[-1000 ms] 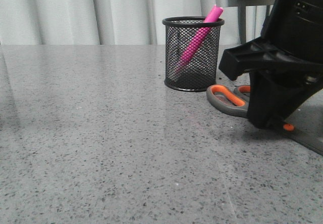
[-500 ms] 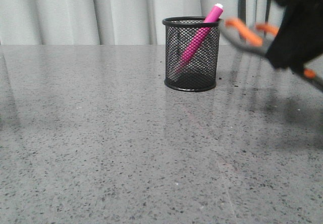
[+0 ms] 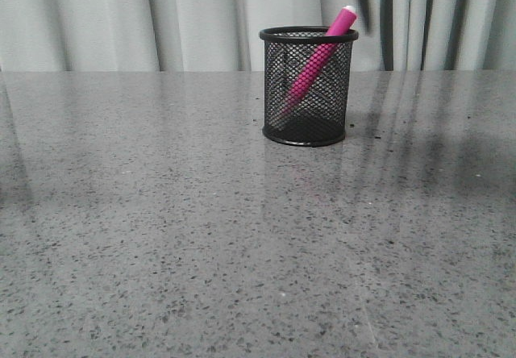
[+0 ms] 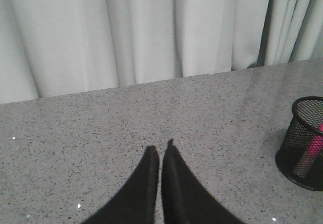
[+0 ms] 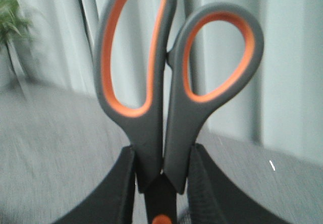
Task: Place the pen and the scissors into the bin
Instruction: 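Lift the scissors upright with the right gripper toward the cup, then lower the scissors blades-first into the mesh cup and release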
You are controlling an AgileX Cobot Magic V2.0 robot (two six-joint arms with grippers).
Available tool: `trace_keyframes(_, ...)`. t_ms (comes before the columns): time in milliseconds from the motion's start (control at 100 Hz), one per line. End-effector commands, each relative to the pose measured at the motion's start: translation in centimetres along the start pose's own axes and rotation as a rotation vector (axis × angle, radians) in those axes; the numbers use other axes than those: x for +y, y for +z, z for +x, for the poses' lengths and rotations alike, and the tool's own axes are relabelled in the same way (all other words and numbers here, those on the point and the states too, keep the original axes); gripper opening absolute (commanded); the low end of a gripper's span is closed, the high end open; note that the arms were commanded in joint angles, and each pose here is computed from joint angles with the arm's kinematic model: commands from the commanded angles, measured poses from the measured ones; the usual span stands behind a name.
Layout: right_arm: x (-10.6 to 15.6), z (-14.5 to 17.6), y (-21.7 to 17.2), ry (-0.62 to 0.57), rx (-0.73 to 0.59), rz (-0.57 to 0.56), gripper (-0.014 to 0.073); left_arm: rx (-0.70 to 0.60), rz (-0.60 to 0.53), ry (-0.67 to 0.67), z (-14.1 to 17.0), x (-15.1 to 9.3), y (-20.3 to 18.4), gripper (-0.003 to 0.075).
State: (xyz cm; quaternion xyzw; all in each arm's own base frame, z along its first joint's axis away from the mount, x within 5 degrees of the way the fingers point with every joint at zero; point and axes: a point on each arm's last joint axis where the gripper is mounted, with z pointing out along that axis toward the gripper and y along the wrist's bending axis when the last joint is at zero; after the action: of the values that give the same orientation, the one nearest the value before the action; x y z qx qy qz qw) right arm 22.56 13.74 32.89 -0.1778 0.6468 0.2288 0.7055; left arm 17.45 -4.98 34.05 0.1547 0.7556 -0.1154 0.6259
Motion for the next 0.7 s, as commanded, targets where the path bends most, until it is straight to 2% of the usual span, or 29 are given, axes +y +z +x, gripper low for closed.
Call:
trace_keyframes(0, -0.3, -2.1, 0.8, -0.023, -0.281, -0.023, -0.0076, -0.051, -0.024, -0.027, -1.2, 0.2, -0.4, -0.0019)
trace_keyframes(280, -3.2, -1.2, 3.3, -0.025, -0.296, 0.066, -0.0076, -0.051, -0.024, -0.029, -1.2, 0.2, -0.4, -0.0019)
trace_keyframes(690, -3.8, 3.0, 5.5, -0.019, -0.176, 0.067, -0.0076, -0.051, -0.024, -0.029, -1.2, 0.2, -0.4, -0.0019)
